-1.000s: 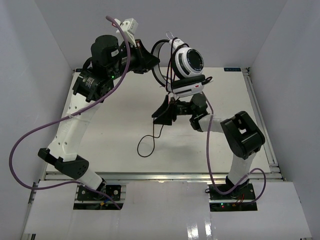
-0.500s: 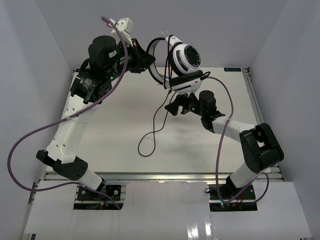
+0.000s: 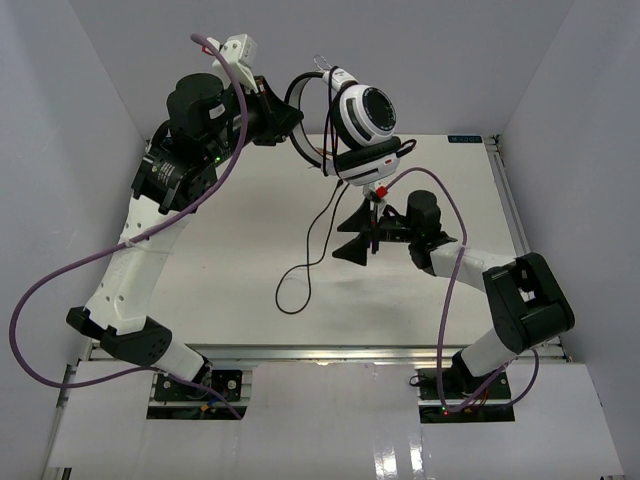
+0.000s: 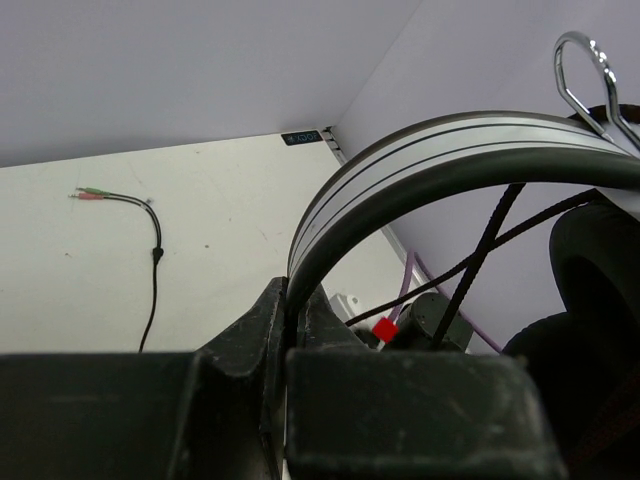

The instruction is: Wrap the headphones

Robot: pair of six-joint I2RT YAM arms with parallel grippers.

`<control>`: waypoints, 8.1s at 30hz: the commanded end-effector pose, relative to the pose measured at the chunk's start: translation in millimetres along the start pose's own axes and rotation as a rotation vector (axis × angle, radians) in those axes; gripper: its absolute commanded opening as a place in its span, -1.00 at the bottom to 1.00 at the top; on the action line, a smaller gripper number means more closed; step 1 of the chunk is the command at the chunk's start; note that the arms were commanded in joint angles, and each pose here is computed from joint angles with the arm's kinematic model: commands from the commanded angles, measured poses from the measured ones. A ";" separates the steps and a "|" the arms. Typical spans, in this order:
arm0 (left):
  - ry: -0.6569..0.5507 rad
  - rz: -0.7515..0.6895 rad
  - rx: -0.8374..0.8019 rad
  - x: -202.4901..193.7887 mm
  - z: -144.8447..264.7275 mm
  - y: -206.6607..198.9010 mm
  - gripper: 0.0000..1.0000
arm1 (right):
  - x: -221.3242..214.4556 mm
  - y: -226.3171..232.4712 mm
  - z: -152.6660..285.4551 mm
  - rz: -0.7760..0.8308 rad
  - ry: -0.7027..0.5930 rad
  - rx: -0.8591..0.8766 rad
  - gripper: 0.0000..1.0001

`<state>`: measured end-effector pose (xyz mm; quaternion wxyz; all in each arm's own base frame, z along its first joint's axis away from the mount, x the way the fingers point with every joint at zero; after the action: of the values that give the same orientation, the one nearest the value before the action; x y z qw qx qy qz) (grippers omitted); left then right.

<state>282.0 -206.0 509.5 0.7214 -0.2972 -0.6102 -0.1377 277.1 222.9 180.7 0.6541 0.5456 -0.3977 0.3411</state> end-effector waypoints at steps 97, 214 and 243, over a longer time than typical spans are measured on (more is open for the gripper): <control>0.028 0.012 -0.360 -65.0 2.4 -19.0 -1.00 | 111.8 7.9 21.3 -0.030 -0.088 0.265 -0.48; -0.169 -0.130 -0.192 12.3 31.1 -16.4 -1.00 | 97.6 -33.4 28.4 -0.008 -0.039 0.040 -0.14; 0.088 -0.557 0.166 -66.6 18.8 38.9 -1.00 | 126.6 -38.2 32.2 0.101 0.053 -0.006 -0.24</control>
<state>285.0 -181.5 404.0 0.7405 -0.0428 -0.5927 -0.3139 362.4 187.1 283.3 0.6156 0.5633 -0.3911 0.3883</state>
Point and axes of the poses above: each gripper's point midway between its finger pads, its own z axis back along the fingers, its own y axis along the line the jaws close on, x = y × z, the point moved 7 cm from there along z, back along the fingers, and after that the axes turned 10 degrees about -z, right-handed, at the moved point
